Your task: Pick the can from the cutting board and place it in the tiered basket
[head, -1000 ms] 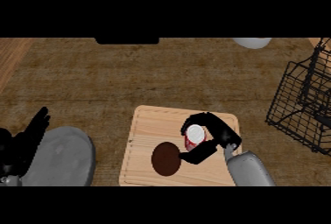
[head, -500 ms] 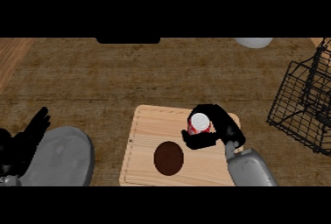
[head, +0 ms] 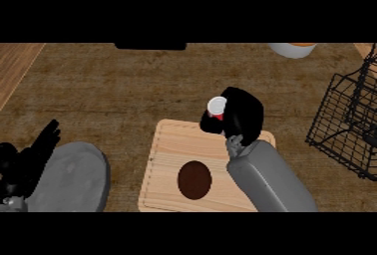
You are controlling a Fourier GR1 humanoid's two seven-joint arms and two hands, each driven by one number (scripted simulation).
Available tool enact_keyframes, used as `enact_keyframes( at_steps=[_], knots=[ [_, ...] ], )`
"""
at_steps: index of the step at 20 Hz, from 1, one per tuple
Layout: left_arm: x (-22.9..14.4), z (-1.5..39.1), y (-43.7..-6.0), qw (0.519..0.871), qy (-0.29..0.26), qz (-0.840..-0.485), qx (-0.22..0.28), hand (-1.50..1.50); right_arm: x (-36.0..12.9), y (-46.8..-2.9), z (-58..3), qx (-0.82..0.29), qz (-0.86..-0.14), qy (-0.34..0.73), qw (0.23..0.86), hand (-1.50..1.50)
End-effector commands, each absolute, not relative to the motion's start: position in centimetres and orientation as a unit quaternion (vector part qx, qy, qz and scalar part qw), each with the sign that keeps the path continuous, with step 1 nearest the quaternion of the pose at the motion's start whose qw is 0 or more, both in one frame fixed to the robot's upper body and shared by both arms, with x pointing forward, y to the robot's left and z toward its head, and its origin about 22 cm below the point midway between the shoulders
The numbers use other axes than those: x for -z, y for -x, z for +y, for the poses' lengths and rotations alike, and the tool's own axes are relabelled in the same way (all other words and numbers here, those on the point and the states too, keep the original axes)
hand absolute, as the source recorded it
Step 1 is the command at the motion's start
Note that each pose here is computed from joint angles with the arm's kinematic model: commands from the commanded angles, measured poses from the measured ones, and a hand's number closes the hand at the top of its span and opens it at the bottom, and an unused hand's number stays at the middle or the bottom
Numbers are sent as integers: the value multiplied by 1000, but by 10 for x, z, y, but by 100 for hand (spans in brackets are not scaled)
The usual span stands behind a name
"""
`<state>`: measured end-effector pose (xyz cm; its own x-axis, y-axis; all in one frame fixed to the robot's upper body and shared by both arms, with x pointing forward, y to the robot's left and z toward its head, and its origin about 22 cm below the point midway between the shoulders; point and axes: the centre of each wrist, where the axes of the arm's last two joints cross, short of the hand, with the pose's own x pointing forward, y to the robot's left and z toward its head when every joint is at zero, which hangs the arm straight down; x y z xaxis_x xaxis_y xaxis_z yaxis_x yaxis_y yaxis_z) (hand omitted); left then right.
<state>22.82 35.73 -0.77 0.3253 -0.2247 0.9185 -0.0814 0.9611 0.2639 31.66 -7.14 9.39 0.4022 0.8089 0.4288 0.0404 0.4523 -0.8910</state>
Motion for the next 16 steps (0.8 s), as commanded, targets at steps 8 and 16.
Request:
enact_keyframes(
  at_steps=[8, 16],
  knots=[
    [19, 349, -214, 818, -125, -560, 42, 0, -187, -329, -33, -109, -461, 636, 609, 150],
    [17, 366, -205, 819, -128, -558, 36, 0, -236, -332, -42, -49, -478, 641, 598, 150]
  ],
)
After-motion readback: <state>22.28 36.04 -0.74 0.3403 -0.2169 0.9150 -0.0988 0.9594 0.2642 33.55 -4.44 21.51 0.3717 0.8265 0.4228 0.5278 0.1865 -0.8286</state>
